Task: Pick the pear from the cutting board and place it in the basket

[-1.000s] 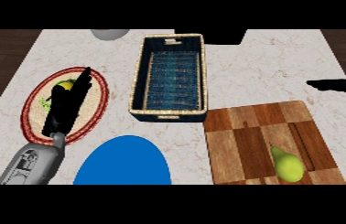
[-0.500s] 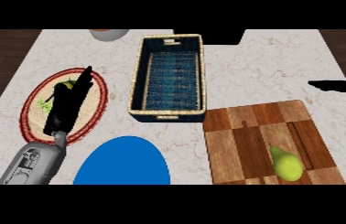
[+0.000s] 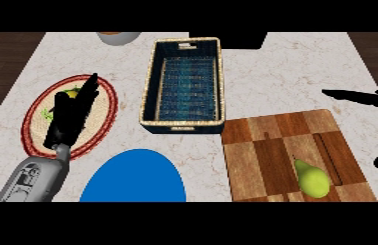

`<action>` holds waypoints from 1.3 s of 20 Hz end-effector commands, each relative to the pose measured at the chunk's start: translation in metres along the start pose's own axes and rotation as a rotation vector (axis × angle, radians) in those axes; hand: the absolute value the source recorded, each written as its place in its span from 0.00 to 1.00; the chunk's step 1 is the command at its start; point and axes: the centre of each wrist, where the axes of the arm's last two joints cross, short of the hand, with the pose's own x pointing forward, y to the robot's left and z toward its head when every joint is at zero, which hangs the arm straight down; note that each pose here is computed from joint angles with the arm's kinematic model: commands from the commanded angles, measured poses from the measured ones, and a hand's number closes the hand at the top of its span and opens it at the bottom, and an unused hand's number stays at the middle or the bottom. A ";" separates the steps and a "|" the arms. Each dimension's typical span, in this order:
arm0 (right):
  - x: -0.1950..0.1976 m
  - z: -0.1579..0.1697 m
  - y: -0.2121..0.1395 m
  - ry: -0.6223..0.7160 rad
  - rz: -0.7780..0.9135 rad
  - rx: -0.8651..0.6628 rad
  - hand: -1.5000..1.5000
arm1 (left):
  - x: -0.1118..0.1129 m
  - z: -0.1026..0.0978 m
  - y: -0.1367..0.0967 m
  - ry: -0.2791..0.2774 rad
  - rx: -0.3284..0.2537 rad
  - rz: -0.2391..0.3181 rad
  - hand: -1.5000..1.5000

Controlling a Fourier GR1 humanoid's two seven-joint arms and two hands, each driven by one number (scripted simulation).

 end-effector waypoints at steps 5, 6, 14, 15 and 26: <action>-0.027 -0.025 0.038 -0.103 -0.093 0.138 0.00 | -0.012 0.003 0.001 0.004 0.007 -0.003 0.50; -0.016 -0.026 0.029 -0.099 -0.065 0.169 0.00 | -0.003 0.009 -0.006 -0.016 0.026 0.010 0.50; -0.048 -0.027 0.058 -0.118 -0.069 0.130 0.00 | -0.012 -0.001 0.010 0.011 0.020 -0.007 0.50; -0.043 -0.039 0.056 -0.123 -0.066 0.142 0.00 | -0.007 -0.003 0.018 -0.001 0.011 -0.020 0.50; -0.046 -0.077 0.089 -0.119 -0.069 0.167 0.00 | -0.009 0.005 0.005 0.001 0.024 0.001 0.50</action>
